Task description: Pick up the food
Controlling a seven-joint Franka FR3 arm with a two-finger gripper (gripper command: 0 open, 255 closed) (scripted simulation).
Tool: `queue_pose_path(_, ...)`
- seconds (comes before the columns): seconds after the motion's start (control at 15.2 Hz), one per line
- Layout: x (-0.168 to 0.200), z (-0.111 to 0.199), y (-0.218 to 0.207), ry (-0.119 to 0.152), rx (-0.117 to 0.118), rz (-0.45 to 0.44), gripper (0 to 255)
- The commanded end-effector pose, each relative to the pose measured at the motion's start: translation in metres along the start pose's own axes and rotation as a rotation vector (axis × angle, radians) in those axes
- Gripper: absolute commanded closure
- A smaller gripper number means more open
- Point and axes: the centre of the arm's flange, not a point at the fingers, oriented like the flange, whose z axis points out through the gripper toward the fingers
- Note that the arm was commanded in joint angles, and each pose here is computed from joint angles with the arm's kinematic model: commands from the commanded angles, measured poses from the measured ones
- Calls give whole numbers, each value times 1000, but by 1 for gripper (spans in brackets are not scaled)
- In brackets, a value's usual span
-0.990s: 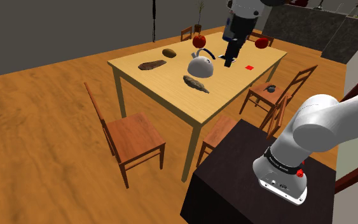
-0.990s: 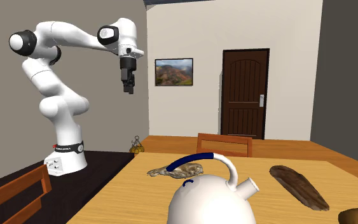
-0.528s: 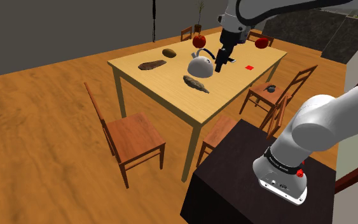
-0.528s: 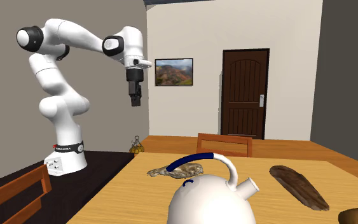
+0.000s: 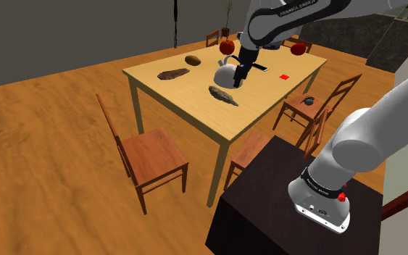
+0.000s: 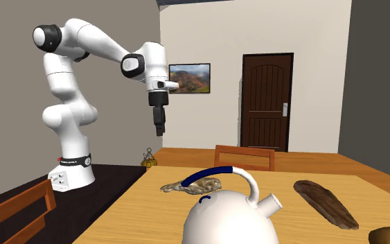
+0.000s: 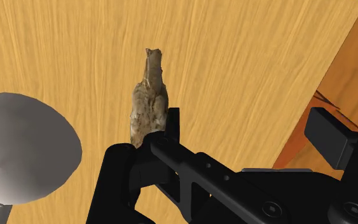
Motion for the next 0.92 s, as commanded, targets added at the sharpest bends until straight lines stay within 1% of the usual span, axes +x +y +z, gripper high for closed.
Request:
queue_pose_path(0.0, 9, 18, 15, 8, 4, -2, 0)
queue_pose_path(0.79, 82, 130, 101, 48, 36, -13, 0)
queue_pose_path(0.86, 82, 130, 101, 48, 36, -13, 0)
